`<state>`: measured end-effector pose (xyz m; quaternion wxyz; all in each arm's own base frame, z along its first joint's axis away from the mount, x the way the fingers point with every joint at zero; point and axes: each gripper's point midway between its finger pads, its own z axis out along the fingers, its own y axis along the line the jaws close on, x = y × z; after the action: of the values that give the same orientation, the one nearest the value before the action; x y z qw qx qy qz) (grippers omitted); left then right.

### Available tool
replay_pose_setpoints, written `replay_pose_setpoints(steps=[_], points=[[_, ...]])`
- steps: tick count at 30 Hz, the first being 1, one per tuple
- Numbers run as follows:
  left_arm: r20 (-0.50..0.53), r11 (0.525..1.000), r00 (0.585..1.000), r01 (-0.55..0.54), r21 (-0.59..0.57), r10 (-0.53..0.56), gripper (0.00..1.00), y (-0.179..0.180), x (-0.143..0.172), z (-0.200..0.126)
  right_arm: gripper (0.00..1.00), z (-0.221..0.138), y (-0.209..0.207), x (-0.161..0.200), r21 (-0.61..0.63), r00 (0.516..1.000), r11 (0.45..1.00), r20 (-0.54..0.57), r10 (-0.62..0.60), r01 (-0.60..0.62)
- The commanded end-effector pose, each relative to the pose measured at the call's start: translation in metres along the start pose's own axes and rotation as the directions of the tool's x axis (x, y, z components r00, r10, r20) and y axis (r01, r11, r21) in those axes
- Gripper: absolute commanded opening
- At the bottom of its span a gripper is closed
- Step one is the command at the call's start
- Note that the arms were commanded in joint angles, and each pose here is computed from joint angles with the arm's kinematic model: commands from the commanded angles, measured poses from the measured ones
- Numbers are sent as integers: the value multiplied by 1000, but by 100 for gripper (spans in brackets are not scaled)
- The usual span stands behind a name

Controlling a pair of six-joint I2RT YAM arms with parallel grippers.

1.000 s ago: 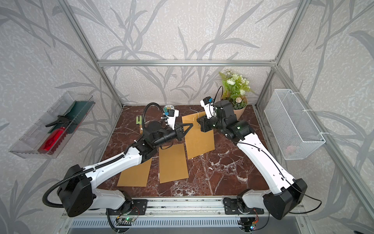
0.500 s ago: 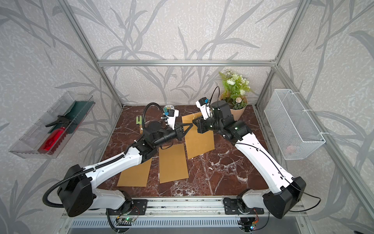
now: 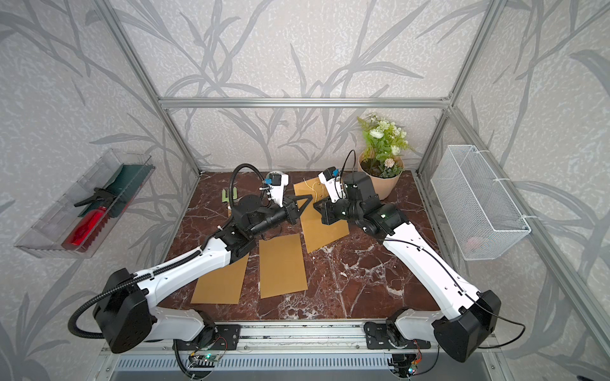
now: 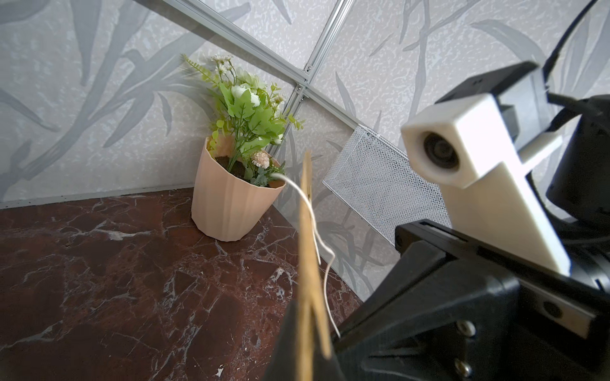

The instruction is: Open the file bag

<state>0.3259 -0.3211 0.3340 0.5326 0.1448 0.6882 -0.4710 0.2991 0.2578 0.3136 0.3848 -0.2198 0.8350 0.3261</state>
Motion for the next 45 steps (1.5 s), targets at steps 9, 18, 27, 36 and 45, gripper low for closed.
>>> replay_pose_setpoints(steps=[9, 18, 27, 36, 45], points=[[107, 998, 993, -56, 8, 55, 0, -13, -43, -14, 0, -8, -7, 0, 55, 999, 999, 38, -4, 2], [112, 998, 992, -61, 3, 60, 0, -12, -46, -18, 0, -6, -17, 4, 92, 1000, 996, 21, -5, 3], [108, 998, 992, -61, -1, 61, 0, -11, -44, -22, 0, -16, -34, 4, 148, 1000, 989, 28, 2, -6], [89, 998, 994, -63, 2, 63, 0, -10, -38, -23, 0, -27, -52, 0, 194, 999, 981, 42, 12, -20], [80, 998, 995, -59, 2, 59, 0, -8, -34, -24, 0, -31, -63, -4, 218, 999, 976, 49, 14, -24]])
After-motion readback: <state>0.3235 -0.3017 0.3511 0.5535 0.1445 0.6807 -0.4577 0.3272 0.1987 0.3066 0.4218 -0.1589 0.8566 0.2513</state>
